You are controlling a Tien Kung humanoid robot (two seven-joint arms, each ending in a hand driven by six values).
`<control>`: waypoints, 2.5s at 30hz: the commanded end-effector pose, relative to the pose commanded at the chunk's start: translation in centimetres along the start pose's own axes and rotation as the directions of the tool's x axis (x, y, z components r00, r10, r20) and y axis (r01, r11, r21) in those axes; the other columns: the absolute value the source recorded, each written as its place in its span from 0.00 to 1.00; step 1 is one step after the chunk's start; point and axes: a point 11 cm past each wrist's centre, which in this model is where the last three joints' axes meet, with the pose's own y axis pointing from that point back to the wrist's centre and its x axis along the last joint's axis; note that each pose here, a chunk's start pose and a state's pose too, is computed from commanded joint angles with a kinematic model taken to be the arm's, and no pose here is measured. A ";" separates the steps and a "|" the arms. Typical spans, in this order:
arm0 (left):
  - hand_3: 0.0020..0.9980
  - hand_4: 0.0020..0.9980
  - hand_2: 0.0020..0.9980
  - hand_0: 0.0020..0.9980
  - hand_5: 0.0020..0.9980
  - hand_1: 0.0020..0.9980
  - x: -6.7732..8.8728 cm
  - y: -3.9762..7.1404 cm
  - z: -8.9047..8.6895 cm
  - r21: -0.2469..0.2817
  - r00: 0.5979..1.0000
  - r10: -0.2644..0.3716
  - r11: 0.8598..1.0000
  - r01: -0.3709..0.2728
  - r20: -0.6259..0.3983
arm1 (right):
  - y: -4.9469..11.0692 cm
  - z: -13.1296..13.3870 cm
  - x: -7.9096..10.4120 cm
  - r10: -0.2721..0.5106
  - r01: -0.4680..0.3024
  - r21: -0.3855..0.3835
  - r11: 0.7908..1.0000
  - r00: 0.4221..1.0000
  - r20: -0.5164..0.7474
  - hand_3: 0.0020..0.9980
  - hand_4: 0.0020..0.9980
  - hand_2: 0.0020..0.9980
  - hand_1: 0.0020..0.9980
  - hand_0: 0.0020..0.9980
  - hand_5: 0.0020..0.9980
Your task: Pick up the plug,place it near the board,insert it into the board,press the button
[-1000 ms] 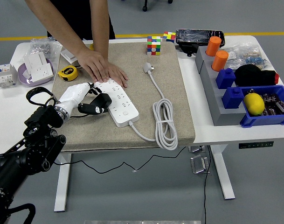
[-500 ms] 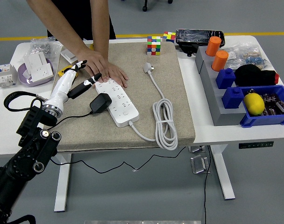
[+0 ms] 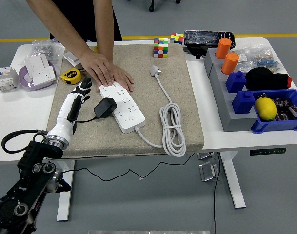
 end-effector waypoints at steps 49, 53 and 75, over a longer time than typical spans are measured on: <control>0.88 1.00 0.92 0.98 1.00 0.98 -0.5 0.0 -3.5 0.054 0.895 -0.074 0.997 0.055 0.440 | 0.0 -0.2 0.2 0.005 -0.005 0.003 1.000 1.000 0.000 0.76 1.00 0.73 0.74 0.79 1.00; 0.88 1.00 0.91 0.98 1.00 0.97 -0.7 -0.2 -3.6 0.060 0.894 -0.082 0.996 0.062 0.440 | 0.0 -0.3 0.1 0.004 -0.004 0.006 1.000 1.000 0.000 0.76 1.00 0.73 0.74 0.79 1.00; 0.87 1.00 0.91 0.98 1.00 0.97 -2.0 -2.5 -1.8 0.022 0.805 -0.132 0.989 0.146 0.578 | 0.0 -0.4 0.2 0.008 -0.008 0.006 1.000 1.000 -0.008 0.76 1.00 0.73 0.74 0.79 1.00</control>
